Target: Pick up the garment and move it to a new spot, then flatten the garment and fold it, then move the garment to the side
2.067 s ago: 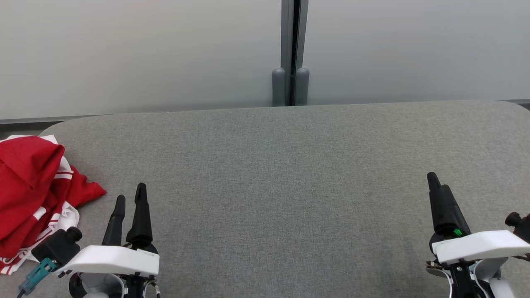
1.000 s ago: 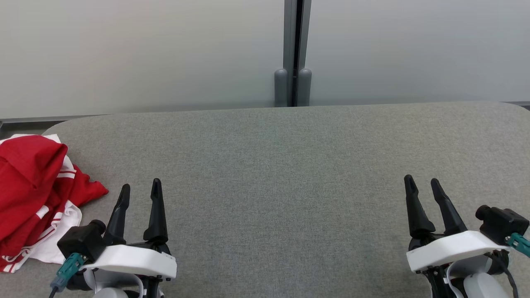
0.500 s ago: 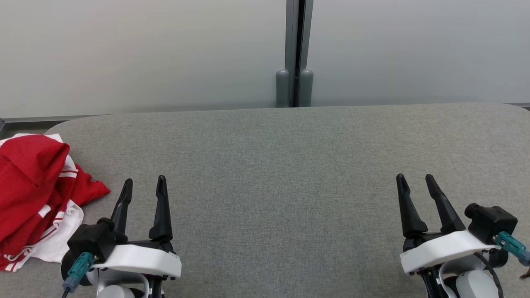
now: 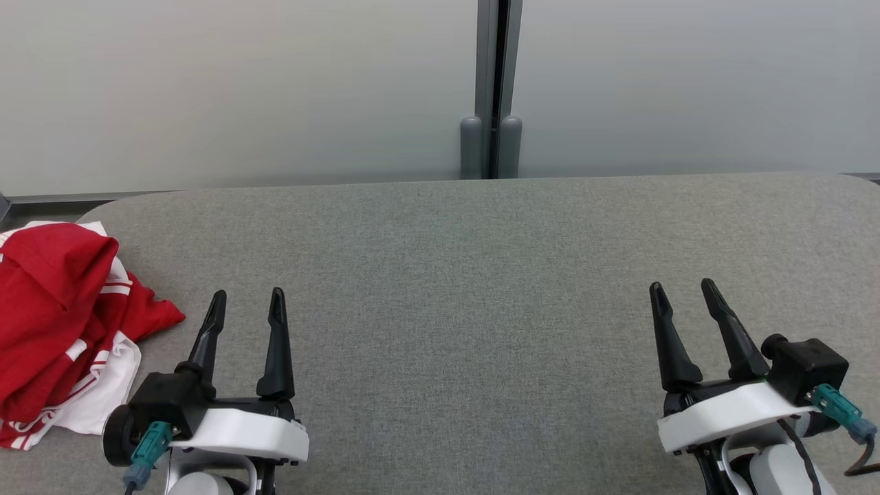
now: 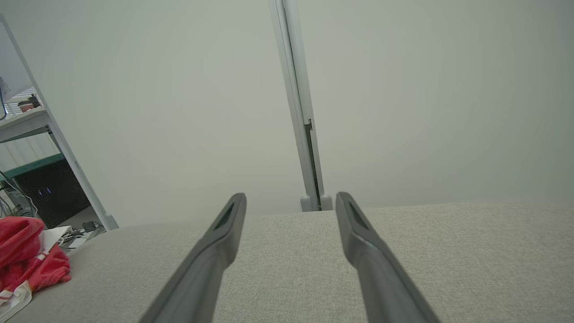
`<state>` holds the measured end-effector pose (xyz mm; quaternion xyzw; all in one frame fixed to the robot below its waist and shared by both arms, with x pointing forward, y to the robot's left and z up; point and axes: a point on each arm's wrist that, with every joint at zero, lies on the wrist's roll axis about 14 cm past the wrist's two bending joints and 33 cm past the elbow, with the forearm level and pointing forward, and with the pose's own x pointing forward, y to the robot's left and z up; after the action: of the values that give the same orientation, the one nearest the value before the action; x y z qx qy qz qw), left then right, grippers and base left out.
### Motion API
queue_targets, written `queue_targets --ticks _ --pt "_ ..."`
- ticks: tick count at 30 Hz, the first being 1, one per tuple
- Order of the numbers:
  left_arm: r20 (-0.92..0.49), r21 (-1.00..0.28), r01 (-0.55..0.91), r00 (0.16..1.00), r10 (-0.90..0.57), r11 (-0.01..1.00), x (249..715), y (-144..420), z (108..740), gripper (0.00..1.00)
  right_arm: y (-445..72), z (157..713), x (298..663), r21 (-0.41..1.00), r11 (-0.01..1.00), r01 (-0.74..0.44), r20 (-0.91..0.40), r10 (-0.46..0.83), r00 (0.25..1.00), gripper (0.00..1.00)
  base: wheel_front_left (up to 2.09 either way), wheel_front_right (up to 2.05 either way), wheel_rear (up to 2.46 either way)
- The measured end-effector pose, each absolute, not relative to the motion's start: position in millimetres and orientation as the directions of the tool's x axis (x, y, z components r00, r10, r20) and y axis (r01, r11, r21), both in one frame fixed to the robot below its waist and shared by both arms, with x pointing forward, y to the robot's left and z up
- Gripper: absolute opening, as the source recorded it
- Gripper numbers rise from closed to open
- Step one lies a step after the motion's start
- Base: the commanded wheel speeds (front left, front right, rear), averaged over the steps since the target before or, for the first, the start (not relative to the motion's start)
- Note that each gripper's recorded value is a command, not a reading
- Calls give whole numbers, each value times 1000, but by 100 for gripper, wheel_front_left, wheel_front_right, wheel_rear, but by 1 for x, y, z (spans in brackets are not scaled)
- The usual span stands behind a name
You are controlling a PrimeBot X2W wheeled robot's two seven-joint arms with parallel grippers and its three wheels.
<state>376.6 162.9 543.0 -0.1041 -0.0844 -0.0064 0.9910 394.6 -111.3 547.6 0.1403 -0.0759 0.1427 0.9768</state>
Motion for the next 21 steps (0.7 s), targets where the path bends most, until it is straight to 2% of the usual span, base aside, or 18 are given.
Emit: queue_targets --ticks 14,21 --pt "213 -128 43 977 -15 991 375 157 552 100 -101 553 393 177 926 -335 214 296 931 100 0 0 0" --pt "213 -128 44 977 -16 991 375 157 552 100 -101 552 393 176 926 -335 212 297 931 100 0 0 0"
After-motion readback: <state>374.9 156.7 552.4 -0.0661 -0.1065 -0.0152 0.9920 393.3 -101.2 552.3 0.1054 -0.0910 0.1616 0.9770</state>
